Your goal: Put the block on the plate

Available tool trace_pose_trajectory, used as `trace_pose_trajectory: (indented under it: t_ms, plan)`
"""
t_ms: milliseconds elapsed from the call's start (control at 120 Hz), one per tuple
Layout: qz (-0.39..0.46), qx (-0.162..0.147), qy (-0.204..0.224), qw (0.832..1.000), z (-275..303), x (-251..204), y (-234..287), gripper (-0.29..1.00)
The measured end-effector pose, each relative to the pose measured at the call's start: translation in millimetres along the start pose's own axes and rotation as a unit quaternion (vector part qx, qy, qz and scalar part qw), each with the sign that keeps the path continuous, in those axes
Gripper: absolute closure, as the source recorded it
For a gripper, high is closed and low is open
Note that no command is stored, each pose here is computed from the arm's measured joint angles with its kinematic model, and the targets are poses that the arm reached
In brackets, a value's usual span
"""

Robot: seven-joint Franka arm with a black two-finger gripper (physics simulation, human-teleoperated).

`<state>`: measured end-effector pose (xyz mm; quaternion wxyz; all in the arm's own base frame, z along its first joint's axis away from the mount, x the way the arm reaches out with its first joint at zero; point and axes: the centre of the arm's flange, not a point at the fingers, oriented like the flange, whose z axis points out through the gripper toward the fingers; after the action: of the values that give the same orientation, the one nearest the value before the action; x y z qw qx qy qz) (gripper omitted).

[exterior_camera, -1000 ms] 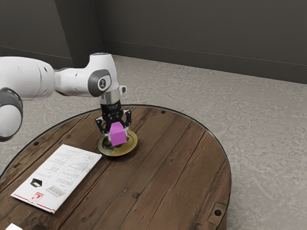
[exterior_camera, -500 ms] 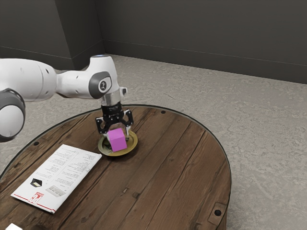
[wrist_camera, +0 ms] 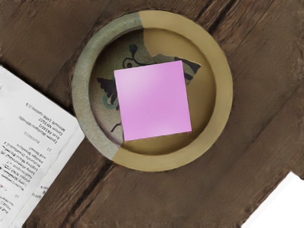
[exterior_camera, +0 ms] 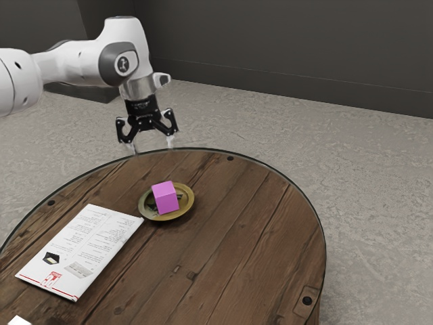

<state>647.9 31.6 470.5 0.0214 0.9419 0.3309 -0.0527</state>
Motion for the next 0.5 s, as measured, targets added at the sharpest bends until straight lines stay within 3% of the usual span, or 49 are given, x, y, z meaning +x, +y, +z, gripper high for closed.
trace_pose_trajectory:
  t_ms: [250, 500]
  plan:
    - [0.108, -0.002, 0.022, 0.994, -103.2, -69.1, -9.5, 0.0]
    - [0.174, 0.004, 0.04, 0.984, -146.9, -95.7, -30.3, 0.0]
